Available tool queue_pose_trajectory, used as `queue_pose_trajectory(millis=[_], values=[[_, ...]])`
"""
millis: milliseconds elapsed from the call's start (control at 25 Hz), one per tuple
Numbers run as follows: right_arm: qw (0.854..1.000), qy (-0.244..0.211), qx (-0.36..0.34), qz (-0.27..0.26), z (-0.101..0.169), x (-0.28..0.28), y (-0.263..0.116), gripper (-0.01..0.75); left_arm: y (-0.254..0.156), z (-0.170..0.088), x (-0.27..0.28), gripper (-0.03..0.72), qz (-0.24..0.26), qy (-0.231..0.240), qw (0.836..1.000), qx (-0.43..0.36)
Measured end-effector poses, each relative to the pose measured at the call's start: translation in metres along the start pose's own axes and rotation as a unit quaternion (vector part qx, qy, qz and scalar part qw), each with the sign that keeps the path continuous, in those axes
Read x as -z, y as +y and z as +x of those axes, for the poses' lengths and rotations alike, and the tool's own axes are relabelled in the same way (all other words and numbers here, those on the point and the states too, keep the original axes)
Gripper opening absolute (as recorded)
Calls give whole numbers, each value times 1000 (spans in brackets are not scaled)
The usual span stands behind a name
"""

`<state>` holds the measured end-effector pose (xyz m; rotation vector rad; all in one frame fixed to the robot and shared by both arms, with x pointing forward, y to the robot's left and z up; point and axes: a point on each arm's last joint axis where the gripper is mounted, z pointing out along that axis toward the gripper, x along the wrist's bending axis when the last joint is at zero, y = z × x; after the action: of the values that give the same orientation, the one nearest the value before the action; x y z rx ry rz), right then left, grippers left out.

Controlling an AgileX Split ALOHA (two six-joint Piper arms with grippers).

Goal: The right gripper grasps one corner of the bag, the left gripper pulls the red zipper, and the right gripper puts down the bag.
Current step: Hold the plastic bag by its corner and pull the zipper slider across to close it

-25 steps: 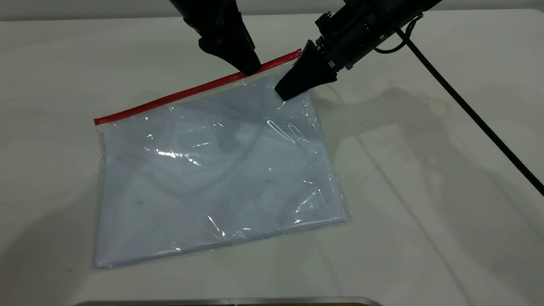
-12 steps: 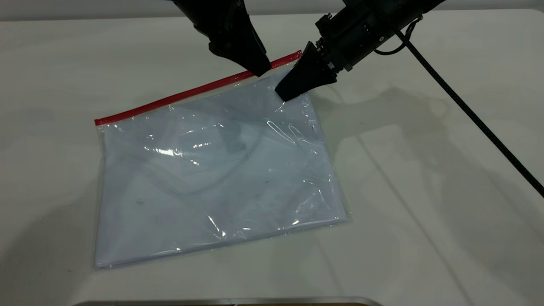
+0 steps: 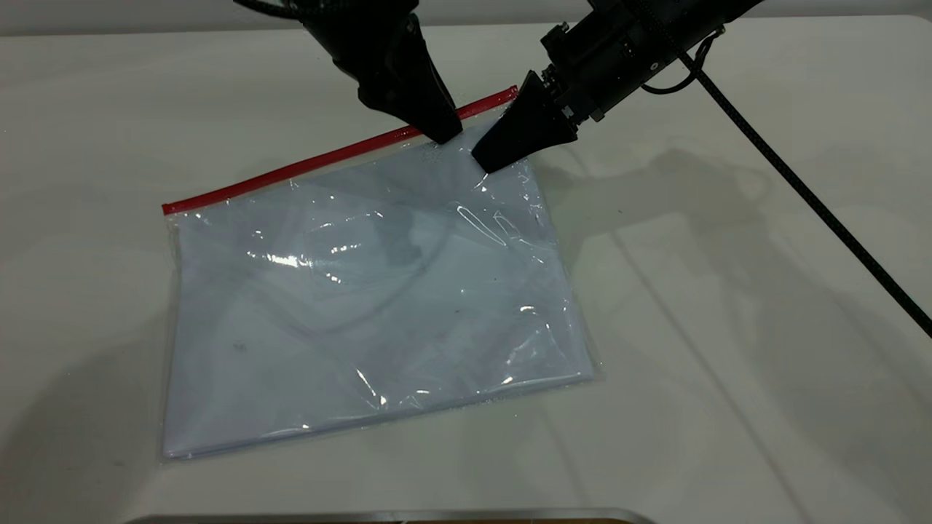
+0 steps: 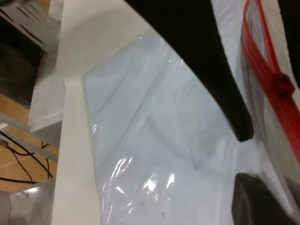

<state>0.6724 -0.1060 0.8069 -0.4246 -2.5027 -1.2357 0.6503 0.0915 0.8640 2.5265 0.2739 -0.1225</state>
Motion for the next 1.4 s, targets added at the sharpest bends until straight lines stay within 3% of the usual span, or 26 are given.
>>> queue_pose_trajectory(millis=[120,400,640,840,1160,1400], values=[[1000,0,0,0,0,0,0,34,0,0,0,320,0,0,1000,0],[1000,0,0,0,0,0,0,34,0,0,0,56,0,2,1000,-1],[1000,-10,-12,-9,-7,12,-1,34,-1,1,2,51,18,7,1000,-10],[996,-53,-69,-38,-31,58,-4,37,-7,12,11,51,64,44,997,22],[969,-176,-165,-61,-68,124,-39,39,-38,29,31,51,123,68,987,73],[955,-207,-206,-47,-73,130,-47,48,-41,31,34,51,116,65,987,90]])
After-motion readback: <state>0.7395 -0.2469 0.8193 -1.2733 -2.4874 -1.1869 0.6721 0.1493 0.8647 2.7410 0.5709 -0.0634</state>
